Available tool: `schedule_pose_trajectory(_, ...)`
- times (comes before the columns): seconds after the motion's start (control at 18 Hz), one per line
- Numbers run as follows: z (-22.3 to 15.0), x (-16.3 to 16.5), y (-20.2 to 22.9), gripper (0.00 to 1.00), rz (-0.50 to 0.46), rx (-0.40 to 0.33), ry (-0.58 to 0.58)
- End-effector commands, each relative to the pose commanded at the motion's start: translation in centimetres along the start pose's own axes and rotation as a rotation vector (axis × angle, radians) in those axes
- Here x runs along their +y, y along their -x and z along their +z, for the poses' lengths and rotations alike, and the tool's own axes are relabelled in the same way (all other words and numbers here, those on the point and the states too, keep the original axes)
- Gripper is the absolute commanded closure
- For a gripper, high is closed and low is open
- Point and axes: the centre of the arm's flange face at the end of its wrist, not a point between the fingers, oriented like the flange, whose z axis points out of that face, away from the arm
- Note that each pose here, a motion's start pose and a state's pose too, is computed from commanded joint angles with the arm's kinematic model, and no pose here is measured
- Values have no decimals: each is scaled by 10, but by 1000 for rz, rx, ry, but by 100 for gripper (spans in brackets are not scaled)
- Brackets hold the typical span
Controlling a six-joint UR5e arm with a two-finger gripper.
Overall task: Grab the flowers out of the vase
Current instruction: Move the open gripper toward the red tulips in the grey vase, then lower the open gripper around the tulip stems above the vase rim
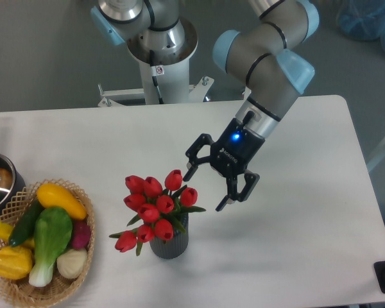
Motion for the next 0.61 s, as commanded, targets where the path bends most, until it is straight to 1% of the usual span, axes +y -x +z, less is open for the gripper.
schedule_pose_trajectory(0.17,5,-2,0,0,-19,9,-24)
schedule_pose_trajectory(0.61,13,-13,2,0,-23,16,-42)
